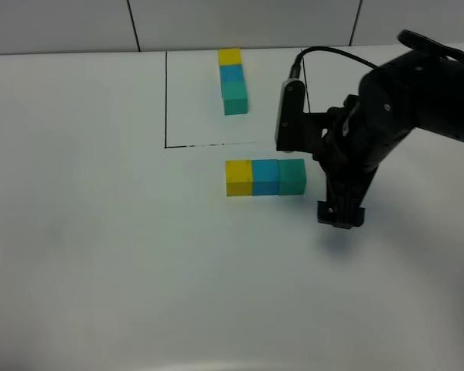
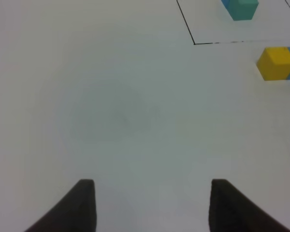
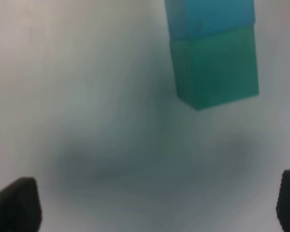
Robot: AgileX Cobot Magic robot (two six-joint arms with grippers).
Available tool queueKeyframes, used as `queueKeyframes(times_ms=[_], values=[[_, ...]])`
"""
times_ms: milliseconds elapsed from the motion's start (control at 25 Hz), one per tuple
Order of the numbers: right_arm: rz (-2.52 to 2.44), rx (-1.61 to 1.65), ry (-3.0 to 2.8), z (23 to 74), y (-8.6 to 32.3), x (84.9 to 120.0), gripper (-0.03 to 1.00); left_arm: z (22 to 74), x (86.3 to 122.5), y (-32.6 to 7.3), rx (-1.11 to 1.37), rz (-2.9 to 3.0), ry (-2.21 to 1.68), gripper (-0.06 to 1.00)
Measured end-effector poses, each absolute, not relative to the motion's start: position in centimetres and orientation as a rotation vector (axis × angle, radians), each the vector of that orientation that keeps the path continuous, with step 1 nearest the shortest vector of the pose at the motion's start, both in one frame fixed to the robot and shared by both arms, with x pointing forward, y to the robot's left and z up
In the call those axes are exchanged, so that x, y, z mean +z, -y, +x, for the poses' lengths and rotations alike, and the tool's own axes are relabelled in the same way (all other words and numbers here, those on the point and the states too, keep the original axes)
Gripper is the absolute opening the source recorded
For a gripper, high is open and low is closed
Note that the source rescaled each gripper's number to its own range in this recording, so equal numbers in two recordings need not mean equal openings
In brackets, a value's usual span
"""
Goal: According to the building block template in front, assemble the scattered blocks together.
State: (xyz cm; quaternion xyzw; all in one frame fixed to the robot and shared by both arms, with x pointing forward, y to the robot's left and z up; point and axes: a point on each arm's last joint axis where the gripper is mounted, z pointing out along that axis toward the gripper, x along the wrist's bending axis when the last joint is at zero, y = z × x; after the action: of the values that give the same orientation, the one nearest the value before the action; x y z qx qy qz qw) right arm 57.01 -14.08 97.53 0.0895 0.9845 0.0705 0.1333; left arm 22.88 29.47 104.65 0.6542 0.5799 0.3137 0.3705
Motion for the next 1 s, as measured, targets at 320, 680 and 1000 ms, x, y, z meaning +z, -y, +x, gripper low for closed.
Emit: queueKeyframes(times_ms=[320,680,1000], values=[[0.104,0.169,-2.944,61.2,9.4,96.7,0.9,22.9,104.6,-29.5,0.805,1.678,-1.487,0.15],[0.021,0.209,-2.985,63.3,7.1,94.2,0.79,22.9,104.6,-29.5,0.805,1.678,-1.487,0.15],[0.027,0.207,-3.001,64.5,6.4,92.3,0.76,22.9,104.6,-29.5,0.805,1.678,-1.487,0.15]])
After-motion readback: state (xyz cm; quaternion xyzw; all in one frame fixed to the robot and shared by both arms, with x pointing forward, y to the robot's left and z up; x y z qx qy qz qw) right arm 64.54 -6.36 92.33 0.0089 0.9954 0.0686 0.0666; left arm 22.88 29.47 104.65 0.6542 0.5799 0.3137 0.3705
